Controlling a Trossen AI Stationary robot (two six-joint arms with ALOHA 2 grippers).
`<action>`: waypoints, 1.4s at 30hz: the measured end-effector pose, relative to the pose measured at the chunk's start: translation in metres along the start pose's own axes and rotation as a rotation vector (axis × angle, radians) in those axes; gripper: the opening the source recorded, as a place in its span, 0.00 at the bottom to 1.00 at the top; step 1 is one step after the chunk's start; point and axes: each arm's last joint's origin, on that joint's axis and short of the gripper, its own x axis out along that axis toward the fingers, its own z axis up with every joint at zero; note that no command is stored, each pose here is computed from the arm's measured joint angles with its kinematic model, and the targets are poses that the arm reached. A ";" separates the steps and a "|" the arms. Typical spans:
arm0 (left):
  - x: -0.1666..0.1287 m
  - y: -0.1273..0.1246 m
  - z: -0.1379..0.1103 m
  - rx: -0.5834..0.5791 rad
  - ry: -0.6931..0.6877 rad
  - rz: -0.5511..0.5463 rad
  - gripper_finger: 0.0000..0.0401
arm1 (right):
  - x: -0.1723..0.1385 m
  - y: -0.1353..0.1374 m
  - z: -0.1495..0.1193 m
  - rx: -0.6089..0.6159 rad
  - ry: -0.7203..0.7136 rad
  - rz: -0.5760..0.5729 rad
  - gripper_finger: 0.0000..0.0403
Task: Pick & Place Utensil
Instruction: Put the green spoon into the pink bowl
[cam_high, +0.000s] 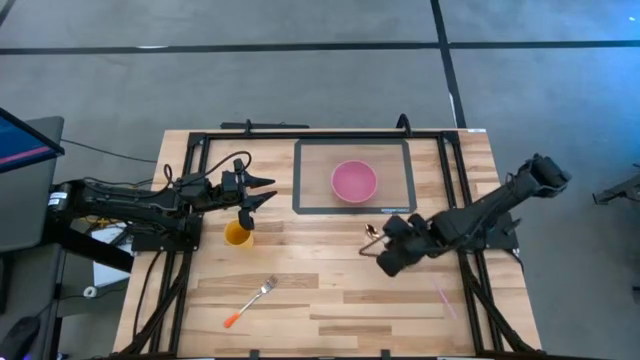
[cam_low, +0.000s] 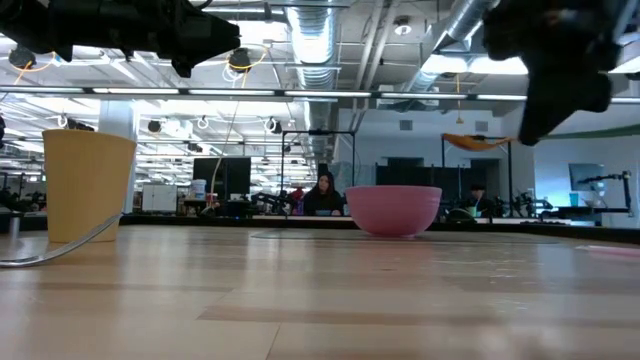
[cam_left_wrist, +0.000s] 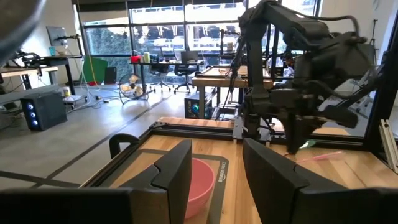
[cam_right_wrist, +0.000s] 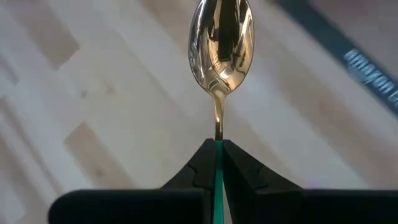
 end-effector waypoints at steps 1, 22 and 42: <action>0.000 0.000 0.000 0.000 0.000 0.000 0.36 | 0.001 -0.002 0.003 0.001 0.000 -0.005 0.03; 0.000 0.000 0.000 0.000 0.000 0.000 0.36 | 0.022 -0.060 0.082 0.129 0.046 -0.044 0.03; 0.000 0.000 0.000 0.000 0.001 0.000 0.36 | 0.024 -0.114 0.146 0.389 0.015 -0.032 0.03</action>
